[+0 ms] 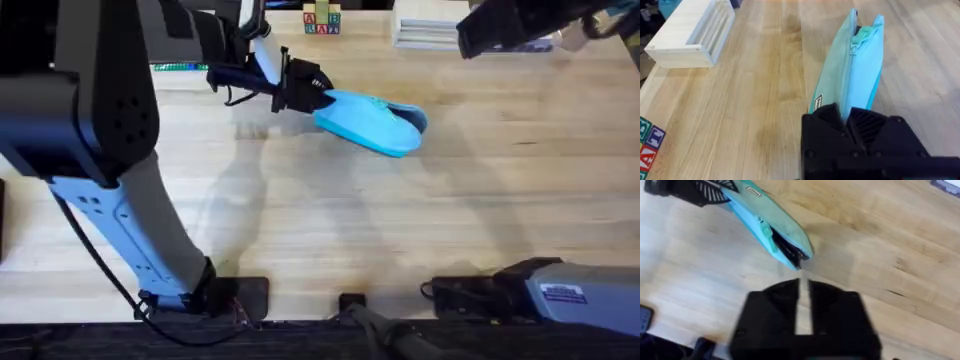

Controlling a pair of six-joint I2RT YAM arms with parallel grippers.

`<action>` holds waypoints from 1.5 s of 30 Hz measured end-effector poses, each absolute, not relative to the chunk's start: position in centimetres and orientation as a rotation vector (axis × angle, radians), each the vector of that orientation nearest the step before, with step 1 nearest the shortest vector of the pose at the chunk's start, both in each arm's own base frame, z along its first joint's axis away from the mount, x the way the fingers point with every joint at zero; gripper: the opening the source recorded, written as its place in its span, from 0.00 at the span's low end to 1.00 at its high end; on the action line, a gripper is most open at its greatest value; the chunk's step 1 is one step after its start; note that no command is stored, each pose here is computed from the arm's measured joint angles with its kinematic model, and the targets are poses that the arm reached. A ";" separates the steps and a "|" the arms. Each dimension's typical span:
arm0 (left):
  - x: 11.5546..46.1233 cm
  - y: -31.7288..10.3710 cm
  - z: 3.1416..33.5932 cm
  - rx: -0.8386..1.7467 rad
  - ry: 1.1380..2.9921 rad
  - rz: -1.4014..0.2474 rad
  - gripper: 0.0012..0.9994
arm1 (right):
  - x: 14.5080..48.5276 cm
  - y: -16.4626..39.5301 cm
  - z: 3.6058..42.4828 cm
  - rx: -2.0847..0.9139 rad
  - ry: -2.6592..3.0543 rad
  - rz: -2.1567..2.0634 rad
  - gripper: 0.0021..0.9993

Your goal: Unzip the bag, pick up the pens from the table one at a time and place them inside, then zip the bag closed.

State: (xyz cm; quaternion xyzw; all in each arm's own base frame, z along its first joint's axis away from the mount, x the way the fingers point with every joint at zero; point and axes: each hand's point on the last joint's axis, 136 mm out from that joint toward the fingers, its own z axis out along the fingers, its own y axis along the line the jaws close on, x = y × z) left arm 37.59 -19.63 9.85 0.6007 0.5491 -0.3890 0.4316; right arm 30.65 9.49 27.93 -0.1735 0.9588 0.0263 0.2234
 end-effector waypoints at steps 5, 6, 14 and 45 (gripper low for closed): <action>37.6 -19.6 9.8 1.498 1.369 -0.970 0.04 | 27.9 8.7 29.4 -0.462 2.642 0.086 0.76; 37.6 -19.6 9.8 1.498 1.369 -0.970 0.04 | 27.4 8.6 29.6 -0.458 2.641 0.088 0.89; 37.6 -19.6 9.8 1.498 1.369 -0.970 0.04 | 24.4 7.7 32.5 -0.425 2.545 0.107 1.00; 37.6 -19.6 9.8 1.498 1.369 -0.970 0.04 | 19.1 6.0 30.1 -0.349 2.475 0.141 1.00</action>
